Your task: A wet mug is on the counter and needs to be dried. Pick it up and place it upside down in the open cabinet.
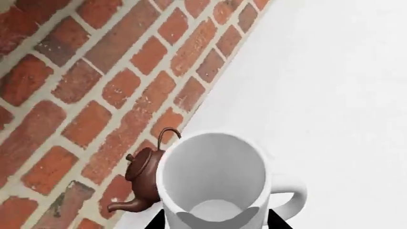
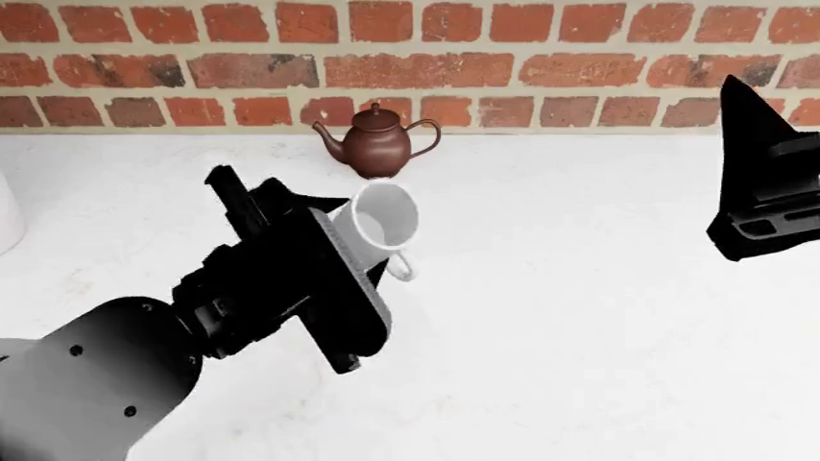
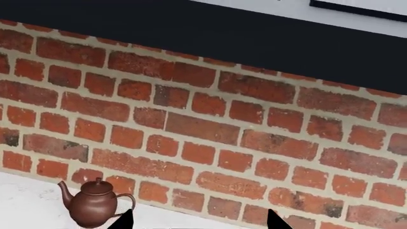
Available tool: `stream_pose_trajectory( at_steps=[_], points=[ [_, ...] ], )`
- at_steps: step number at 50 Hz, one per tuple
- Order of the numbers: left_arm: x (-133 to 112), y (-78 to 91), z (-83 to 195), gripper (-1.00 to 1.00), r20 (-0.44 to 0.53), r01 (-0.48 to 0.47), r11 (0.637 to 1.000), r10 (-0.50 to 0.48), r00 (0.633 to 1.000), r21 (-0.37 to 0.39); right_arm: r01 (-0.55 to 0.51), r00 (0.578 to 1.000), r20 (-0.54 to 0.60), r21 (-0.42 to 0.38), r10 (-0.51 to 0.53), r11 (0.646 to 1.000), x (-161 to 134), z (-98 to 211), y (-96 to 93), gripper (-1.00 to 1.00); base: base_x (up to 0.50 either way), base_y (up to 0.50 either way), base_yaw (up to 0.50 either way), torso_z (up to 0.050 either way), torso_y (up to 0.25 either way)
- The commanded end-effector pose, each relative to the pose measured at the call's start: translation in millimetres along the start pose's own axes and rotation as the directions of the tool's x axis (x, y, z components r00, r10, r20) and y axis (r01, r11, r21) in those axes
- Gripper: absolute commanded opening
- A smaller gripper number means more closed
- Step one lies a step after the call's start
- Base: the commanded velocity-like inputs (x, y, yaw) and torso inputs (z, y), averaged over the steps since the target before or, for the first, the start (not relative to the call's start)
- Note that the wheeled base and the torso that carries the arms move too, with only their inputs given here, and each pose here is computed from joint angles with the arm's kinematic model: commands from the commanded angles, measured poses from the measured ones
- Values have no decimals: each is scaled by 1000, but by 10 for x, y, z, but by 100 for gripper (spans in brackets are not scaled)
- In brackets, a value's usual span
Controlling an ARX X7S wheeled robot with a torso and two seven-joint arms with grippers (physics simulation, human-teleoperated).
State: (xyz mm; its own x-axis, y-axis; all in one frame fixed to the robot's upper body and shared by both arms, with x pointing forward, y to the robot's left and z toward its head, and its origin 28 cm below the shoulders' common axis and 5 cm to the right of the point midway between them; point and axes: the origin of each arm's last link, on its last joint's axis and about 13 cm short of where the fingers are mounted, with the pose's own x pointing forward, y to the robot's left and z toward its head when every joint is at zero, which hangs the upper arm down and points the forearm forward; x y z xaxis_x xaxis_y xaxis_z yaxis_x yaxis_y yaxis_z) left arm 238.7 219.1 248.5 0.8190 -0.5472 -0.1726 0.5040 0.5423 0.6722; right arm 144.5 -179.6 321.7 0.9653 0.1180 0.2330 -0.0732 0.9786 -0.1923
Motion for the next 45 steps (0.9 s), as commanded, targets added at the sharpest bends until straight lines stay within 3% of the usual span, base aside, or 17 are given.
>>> stream_pose_trajectory(
  at_steps=[1, 4, 12, 19, 27, 30, 34, 39, 45],
  points=[
    [-205, 166, 217, -100, 79, -375, 816, 381, 921, 440, -28, 999, -23, -15, 28, 999, -6, 178, -160, 100, 0, 0, 0, 0, 0],
    [-253, 182, 238, -100, 126, -411, 740, 410, 903, 533, -39, 999, -23, -37, 38, 999, -16, 220, -188, 100, 0, 0, 0, 0, 0],
    [-362, 171, 320, -100, 187, -397, 622, 376, 907, 675, -81, 996, -37, -83, 78, 993, 10, 289, -195, 100, 0, 0, 0, 0, 1],
    [-397, 200, 391, -100, 223, -408, 566, 369, 902, 716, -83, 996, -31, -66, 81, 994, 16, 295, -196, 100, 0, 0, 0, 0, 0],
    [-410, 223, 488, -100, 254, -397, 443, 348, 902, 804, -157, 985, -82, -77, 151, 985, 52, 323, -216, 100, 0, 0, 0, 0, 0],
    [-421, 307, 585, -100, 274, -406, 395, 349, 896, 824, -187, 979, -92, -83, 180, 979, 85, 391, -216, 100, 0, 0, 0, 0, 0],
    [-450, 460, 722, -100, 300, -433, 377, 362, 883, 819, -221, 972, -102, -71, 213, 973, 97, 419, -205, 100, 0, 0, 0, 0, 0],
    [-458, 525, 749, -100, 317, -426, 285, 357, 878, 858, -269, 959, -100, -36, 264, 963, 92, 461, -220, 100, 0, 0, 0, 0, 2],
    [-452, 589, 789, -100, 330, -430, 239, 367, 870, 870, -332, 940, -94, -7, 329, 943, 139, 567, -242, 100, 0, 0, 0, 0, 0]
  ],
)
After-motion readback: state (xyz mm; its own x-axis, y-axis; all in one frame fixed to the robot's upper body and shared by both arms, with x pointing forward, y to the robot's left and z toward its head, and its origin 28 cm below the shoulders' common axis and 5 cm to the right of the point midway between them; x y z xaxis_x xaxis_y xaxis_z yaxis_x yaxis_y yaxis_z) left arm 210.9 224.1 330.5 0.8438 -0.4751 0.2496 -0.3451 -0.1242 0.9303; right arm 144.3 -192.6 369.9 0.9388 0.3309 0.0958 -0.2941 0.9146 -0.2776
